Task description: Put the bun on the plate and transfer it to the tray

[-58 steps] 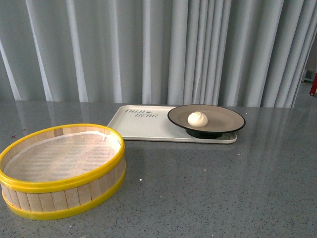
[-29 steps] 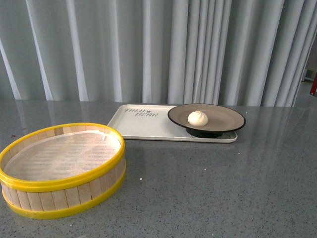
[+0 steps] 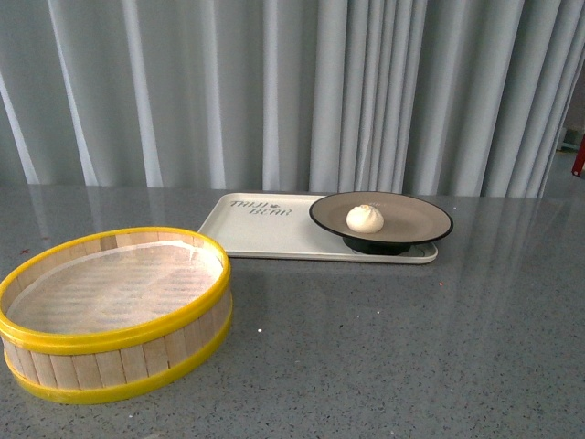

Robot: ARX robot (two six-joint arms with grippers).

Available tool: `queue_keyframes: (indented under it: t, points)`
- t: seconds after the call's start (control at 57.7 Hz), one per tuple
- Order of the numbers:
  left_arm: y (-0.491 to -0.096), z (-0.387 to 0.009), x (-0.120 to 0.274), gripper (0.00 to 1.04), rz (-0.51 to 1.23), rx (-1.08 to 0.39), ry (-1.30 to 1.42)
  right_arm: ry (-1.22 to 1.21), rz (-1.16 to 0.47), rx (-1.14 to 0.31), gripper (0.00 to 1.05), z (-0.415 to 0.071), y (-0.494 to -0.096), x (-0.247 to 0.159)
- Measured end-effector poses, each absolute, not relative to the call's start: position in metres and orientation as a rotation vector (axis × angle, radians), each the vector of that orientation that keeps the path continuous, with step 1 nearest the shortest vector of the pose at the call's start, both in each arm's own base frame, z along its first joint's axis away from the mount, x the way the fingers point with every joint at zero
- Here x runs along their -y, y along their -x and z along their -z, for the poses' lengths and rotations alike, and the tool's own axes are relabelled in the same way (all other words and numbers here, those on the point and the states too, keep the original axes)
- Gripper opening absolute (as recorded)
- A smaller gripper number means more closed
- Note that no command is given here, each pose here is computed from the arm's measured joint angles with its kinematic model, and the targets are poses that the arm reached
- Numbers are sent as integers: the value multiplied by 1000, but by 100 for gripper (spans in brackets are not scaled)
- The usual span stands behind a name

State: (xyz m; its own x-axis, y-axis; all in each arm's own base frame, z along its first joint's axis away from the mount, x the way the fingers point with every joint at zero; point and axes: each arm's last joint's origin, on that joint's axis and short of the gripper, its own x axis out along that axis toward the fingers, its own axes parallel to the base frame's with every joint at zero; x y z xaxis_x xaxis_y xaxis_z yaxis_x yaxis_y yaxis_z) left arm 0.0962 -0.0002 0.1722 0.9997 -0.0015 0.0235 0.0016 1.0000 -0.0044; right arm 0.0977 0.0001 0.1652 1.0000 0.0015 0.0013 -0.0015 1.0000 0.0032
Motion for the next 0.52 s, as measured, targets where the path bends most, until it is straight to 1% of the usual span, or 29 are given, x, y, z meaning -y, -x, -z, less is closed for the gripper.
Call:
queue_keyframes:
  t: [0.069,0.52]
  points:
    - [-96,-172,0,98,2,23,4,-2,-2,1,96,-165,-98,0]
    - [-96,-172,0,98,2,23,4,-2,-2,1,96,-165,-98,0]
